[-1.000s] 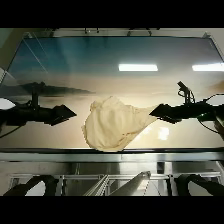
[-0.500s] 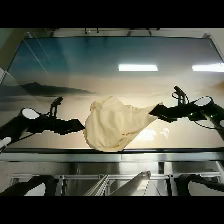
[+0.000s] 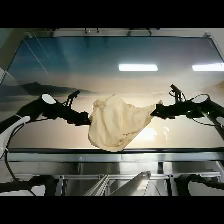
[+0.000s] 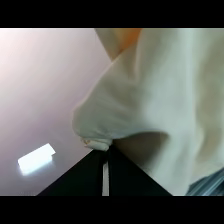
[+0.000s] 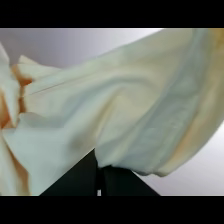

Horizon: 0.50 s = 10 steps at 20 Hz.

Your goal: Fold the shirts.

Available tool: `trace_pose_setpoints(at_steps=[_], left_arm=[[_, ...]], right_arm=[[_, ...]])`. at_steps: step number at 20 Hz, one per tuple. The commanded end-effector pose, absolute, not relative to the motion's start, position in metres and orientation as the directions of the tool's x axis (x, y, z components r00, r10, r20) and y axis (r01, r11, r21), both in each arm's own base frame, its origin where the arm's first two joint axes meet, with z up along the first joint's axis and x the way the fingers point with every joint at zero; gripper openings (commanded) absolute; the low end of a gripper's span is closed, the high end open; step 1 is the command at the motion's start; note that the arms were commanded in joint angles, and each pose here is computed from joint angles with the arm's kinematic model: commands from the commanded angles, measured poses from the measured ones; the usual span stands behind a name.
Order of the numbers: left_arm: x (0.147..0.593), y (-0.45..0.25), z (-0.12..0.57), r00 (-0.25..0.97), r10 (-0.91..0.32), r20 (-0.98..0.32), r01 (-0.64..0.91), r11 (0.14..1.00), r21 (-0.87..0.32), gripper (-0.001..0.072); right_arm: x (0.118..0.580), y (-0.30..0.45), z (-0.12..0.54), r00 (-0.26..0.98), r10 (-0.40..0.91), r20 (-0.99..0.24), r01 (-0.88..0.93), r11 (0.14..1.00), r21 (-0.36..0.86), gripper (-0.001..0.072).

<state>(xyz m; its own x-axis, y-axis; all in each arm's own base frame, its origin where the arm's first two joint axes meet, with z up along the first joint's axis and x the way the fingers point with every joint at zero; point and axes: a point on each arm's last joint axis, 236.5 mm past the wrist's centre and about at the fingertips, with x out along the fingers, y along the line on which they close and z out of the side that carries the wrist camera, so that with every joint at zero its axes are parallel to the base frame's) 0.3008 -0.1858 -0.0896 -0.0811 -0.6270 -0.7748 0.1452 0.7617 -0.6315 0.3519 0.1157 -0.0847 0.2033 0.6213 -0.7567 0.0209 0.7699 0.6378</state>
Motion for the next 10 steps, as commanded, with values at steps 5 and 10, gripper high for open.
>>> trace_pose_setpoints(at_steps=[5, 10], left_arm=[[0.322, -0.121, 0.091, 0.205, -0.678, -0.706, 0.25, 0.733, -0.632, 0.001], [0.289, -0.061, 0.258, 0.768, -0.435, -0.47, 0.289, 0.89, -0.352, 0.0011]], right_arm=[[0.393, 0.072, 0.098, 0.444, 0.662, -0.604, -0.215, 0.733, 0.645, 0.001], [0.358, 0.068, 0.328, 0.775, 0.608, -0.173, -0.485, 0.747, 0.455, 0.001]])
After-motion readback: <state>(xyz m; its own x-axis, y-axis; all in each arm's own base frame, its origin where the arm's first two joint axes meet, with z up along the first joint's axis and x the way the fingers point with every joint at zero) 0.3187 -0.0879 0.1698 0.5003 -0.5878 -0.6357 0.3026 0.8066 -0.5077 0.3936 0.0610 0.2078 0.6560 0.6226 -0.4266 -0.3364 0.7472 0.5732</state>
